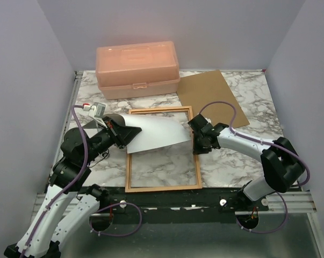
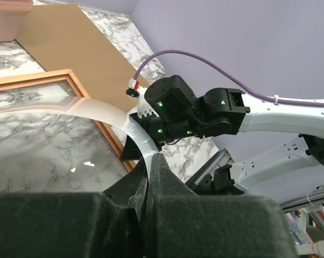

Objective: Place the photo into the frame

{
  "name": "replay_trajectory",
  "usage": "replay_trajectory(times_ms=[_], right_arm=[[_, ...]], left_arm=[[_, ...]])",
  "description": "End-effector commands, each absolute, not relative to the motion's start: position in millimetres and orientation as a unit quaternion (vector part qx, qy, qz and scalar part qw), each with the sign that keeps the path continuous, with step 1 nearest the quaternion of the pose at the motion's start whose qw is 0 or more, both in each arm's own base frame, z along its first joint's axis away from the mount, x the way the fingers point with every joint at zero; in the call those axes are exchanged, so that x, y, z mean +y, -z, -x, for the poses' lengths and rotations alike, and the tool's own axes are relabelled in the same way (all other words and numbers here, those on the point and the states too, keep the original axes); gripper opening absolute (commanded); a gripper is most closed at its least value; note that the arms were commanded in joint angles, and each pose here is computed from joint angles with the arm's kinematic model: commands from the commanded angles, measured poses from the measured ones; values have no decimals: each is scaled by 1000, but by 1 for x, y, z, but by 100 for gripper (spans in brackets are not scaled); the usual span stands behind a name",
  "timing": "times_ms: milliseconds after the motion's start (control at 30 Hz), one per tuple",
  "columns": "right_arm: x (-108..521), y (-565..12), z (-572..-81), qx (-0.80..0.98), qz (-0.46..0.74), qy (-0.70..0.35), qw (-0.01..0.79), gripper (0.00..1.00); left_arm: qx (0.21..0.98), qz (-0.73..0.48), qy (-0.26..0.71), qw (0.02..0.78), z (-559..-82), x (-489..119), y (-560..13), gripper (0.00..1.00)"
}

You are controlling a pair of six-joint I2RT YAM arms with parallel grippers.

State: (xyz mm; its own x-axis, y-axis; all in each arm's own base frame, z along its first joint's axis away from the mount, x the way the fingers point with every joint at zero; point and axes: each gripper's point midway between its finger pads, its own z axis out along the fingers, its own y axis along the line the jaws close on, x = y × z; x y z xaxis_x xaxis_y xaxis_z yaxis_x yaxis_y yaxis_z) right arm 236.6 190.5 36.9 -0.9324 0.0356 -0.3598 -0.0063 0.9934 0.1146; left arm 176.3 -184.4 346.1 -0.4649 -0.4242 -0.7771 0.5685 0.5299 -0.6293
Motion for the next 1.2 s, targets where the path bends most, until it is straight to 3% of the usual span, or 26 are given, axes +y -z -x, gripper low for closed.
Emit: replay_trajectory(times_ms=[0,367,500,667,1167], right_arm=[[168,-37,-225,981,-52,-20,186,8],[168,-44,-228,976,-55,-31,207,8],[173,-50,-234,975,-48,-37,215,24],[177,-52,-235,974,-46,-46,216,32],[200,-52,-249,972,-32,-83,219,36]], left_arm=[[699,-71,490,516,-173,-188,-352,0],[704,-81,495,503,-173,-193,-347,0],[706,-83,494,501,-172,-193,-346,0],[708,-85,493,498,-172,-194,-344,0],[714,-99,492,489,-169,-196,-343,0]])
